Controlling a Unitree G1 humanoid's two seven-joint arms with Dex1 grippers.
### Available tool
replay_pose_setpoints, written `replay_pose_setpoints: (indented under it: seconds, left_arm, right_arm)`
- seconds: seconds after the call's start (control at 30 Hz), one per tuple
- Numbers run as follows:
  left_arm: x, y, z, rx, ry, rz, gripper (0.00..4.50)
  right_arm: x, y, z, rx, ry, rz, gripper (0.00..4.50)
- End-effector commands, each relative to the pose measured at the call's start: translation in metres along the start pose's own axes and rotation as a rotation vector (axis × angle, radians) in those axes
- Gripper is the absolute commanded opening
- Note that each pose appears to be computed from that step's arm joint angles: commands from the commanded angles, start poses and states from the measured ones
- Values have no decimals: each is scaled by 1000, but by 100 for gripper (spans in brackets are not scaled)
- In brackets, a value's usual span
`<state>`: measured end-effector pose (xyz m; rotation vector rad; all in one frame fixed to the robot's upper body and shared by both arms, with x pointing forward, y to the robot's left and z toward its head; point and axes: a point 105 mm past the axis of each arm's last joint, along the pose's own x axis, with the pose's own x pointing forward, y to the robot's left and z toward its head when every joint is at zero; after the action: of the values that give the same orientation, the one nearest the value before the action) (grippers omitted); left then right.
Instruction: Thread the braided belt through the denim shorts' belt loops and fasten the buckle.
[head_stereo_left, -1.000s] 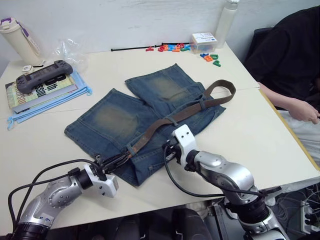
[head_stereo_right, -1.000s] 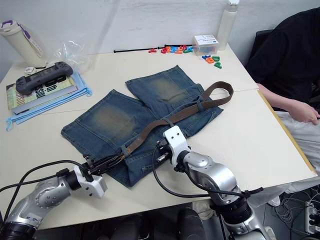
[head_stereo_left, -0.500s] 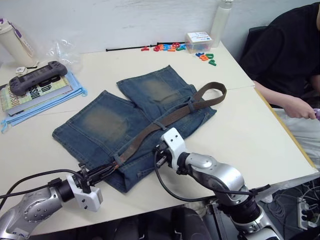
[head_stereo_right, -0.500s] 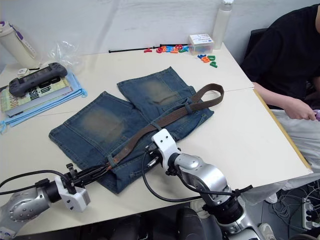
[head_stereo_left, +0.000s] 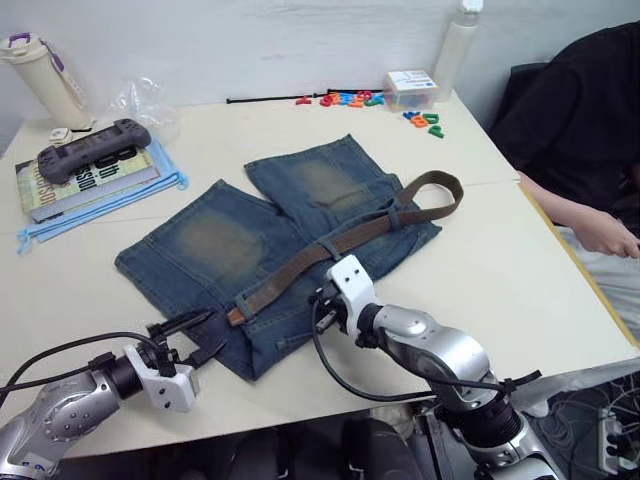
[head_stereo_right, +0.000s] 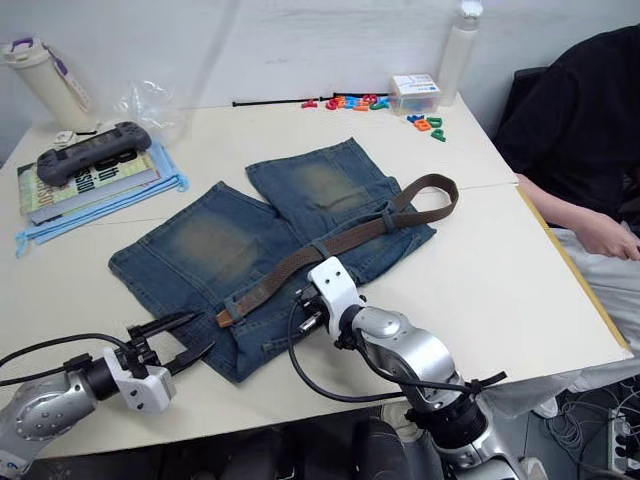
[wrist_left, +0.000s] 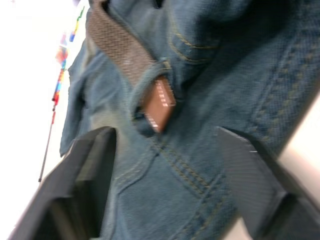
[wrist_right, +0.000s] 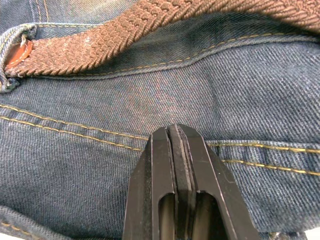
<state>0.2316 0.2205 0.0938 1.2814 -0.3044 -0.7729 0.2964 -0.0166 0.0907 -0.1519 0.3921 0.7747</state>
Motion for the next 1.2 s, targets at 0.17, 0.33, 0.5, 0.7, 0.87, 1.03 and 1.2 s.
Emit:
replay_pose_setpoints:
  seconds: [0.17,0.33,0.5,0.7,0.87,1.03,1.2]
  left_arm:
    - [2,0,-2,0,0,-7,341]
    - [14,1,1,6,-29,-1,341]
    - [24,2,1,6,-45,4,341]
    - [26,-1,2,3,-54,-2,220]
    - [26,-2,3,3,-59,-5,6]
    - [27,-1,4,7,-62,3,6]
    - [24,-2,6,5,-62,1,6]
  right_arm:
    - [2,-19,-41,44,157,-96,0]
    - [2,-20,-40,44,155,-101,0]
    - [0,-20,-41,46,155,-106,0]
    - [0,-20,-41,48,153,-112,0]
    - [0,-20,-41,49,152,-112,0]
    - [-1,-18,-41,50,151,-108,0]
    - [-1,-18,-41,48,152,-108,0]
